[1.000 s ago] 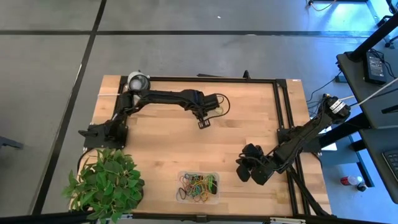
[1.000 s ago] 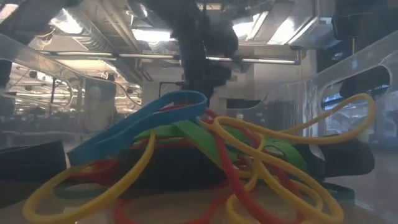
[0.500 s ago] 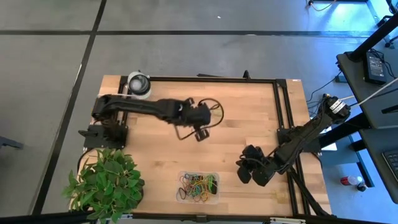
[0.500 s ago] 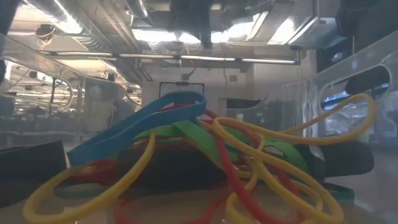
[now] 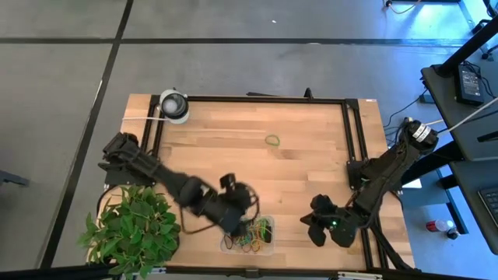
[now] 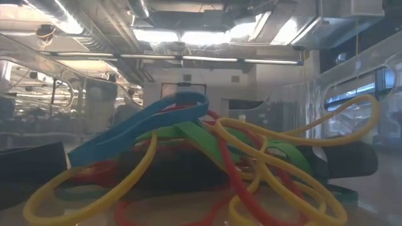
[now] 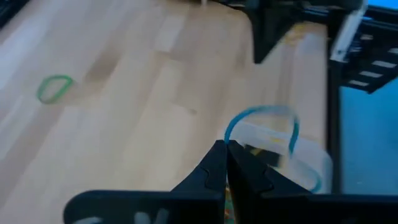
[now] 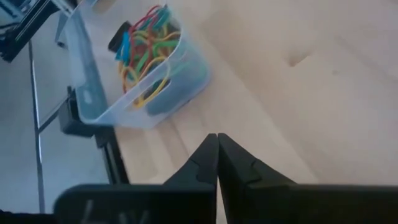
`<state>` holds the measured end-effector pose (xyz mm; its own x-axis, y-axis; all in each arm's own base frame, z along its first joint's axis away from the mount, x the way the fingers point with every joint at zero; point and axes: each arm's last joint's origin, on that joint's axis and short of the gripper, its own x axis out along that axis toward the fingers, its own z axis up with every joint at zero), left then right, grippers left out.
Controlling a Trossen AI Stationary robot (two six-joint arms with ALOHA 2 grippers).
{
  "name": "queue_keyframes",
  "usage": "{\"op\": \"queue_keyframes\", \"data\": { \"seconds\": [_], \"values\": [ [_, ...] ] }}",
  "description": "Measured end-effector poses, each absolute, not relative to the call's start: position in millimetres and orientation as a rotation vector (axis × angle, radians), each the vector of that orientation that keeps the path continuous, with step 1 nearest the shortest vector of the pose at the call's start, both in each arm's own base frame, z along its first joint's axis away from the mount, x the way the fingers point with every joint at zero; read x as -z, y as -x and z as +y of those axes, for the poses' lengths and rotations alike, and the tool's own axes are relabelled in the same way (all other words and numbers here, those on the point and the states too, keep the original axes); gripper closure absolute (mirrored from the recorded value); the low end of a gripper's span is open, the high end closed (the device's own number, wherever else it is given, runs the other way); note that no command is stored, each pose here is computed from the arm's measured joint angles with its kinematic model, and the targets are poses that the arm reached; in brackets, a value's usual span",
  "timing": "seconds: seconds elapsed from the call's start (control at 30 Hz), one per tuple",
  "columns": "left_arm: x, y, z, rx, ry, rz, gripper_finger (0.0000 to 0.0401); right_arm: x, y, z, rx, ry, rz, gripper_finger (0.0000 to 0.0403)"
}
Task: Pick and place rubber bands into bin
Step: Put the blue rubber band into the transparent bin
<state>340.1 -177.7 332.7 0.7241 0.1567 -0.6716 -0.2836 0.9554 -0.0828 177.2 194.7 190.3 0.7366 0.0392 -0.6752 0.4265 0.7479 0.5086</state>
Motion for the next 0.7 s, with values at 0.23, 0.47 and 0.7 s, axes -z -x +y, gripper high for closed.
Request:
{"op": "queue_keyframes", "data": {
  "seconds": [0.23,0.47,0.7],
  "values": [
    [-321,-323,-219,-0.271,0.248,0.693,0.0399,-192,-172,203,0.182,-0.72,0.717,0.0398],
    [-271,-342,-237,-0.281,0.278,0.833,0.0399,-195,-170,209,0.144,-0.751,0.701,0.0394],
    [-213,-356,-251,-0.274,0.344,1.039,0.0399,-197,-167,213,0.114,-0.765,0.696,0.04]
  ]
}}
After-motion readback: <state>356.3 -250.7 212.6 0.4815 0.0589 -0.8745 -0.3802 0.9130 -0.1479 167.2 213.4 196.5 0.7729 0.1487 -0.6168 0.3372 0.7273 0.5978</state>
